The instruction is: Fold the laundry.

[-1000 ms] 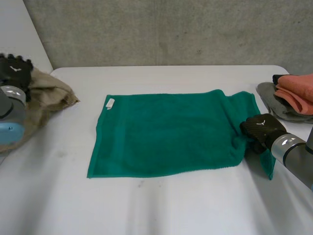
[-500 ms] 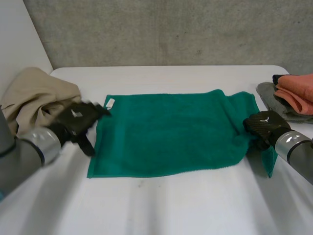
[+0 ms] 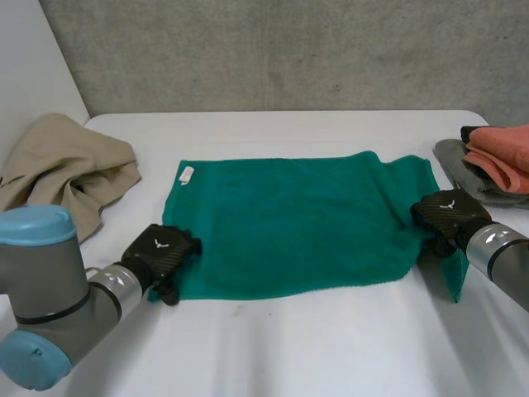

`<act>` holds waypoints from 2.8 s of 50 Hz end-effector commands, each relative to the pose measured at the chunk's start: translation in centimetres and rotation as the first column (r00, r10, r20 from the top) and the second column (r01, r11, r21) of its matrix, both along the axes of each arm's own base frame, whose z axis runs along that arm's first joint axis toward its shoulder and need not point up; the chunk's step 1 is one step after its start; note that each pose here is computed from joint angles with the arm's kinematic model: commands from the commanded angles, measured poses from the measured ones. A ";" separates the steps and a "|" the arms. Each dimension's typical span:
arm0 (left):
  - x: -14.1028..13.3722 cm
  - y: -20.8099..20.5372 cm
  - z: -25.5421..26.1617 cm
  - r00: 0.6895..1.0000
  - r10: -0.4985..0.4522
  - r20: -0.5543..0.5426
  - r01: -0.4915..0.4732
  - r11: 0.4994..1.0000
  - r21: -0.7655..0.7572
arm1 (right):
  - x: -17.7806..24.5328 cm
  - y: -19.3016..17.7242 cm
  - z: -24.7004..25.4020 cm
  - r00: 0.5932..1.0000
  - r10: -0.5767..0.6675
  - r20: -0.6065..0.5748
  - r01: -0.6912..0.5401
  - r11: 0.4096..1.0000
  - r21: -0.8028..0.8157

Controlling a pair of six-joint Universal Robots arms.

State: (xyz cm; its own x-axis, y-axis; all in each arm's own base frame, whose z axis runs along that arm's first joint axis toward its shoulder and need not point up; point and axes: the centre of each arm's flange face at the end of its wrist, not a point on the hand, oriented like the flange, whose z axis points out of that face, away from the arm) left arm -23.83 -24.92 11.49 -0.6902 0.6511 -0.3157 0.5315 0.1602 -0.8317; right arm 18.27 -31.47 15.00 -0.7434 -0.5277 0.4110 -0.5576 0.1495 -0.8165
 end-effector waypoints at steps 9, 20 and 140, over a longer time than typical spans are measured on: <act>-0.3 -2.2 -0.7 0.999 0.023 -0.024 -0.025 0.995 -0.094 | 0.1 0.1 -0.2 1.000 0.011 -0.010 -0.011 1.000 0.004; -1.1 -3.7 -0.4 0.999 0.024 -0.042 -0.031 0.986 -0.166 | 0.1 0.3 -0.4 1.000 0.017 -0.015 -0.016 1.000 0.010; 3.8 -2.6 7.5 0.973 0.166 0.160 -0.153 0.984 -0.094 | -0.3 -2.2 0.9 0.933 0.087 -0.349 -0.073 0.996 0.054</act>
State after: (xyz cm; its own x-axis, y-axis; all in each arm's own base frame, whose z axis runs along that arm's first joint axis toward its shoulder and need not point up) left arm -18.43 -22.90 19.31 -0.6645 0.5936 -0.4540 0.6901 0.2542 -0.6776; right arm 16.38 -30.38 16.62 -0.4287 -0.6846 0.5895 -0.8742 0.1498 -0.4618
